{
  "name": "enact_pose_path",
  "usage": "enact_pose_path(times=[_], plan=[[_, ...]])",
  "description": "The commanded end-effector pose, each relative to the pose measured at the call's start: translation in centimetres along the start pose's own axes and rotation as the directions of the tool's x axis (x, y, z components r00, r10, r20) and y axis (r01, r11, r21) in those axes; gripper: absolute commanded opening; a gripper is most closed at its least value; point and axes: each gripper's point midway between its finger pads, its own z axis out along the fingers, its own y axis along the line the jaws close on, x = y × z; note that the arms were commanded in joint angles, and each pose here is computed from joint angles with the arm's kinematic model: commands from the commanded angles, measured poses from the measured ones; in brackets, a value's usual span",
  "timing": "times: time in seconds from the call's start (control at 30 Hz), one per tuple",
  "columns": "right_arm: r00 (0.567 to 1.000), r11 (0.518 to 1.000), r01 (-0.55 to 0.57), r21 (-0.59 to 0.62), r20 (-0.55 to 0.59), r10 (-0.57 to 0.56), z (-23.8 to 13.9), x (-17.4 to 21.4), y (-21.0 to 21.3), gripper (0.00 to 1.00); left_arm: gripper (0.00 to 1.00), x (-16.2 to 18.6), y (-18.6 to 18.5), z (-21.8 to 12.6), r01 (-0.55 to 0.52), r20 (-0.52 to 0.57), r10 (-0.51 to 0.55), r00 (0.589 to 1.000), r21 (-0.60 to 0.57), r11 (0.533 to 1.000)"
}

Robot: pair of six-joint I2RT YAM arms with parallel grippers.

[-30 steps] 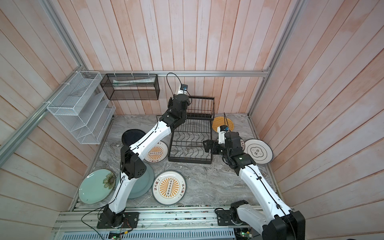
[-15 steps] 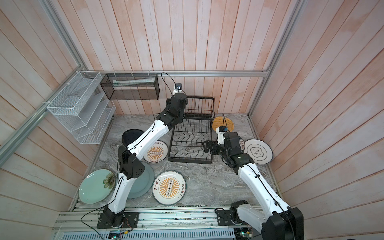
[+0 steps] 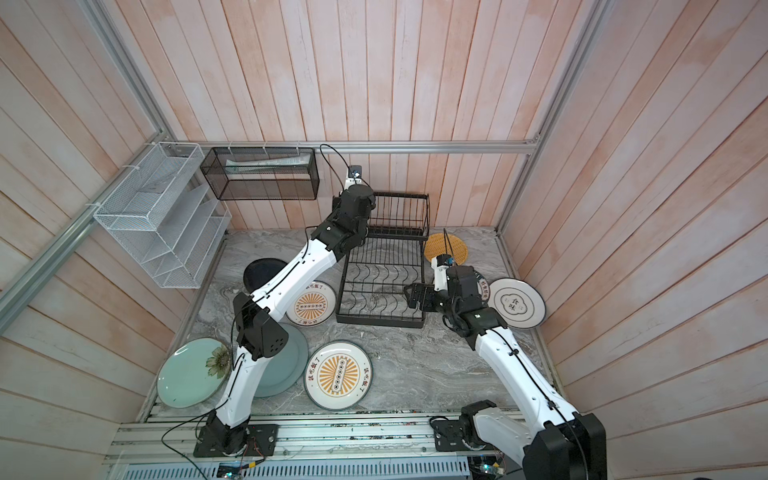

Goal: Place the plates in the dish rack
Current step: 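Lower the berry-pattern plate into a rack slot and open the left gripper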

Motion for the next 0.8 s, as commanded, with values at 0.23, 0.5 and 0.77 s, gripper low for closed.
enact_pose_path(times=[0.23,0.5,0.77], plan=[[0.999,0.999,-0.02,-0.029,0.03,0.021,-0.5,-1.0,0.7,0.98,0.35,-8.1,3.5,-3.7,0.084,0.13,-0.087,0.988,0.024,0.996],[0.999,0.998,-0.025,-0.056,0.046,0.028,-1.1,-1.4,1.4,0.98,0.54,-12.2,6.4,-7.1,0.12,0.18,-0.133,0.975,0.082,0.989],[0.999,0.988,-0.034,-0.154,0.015,0.037,-1.4,0.1,2.7,0.97,0.92,-11.6,8.3,-12.2,0.147,0.067,-0.175,0.982,0.303,0.942]])
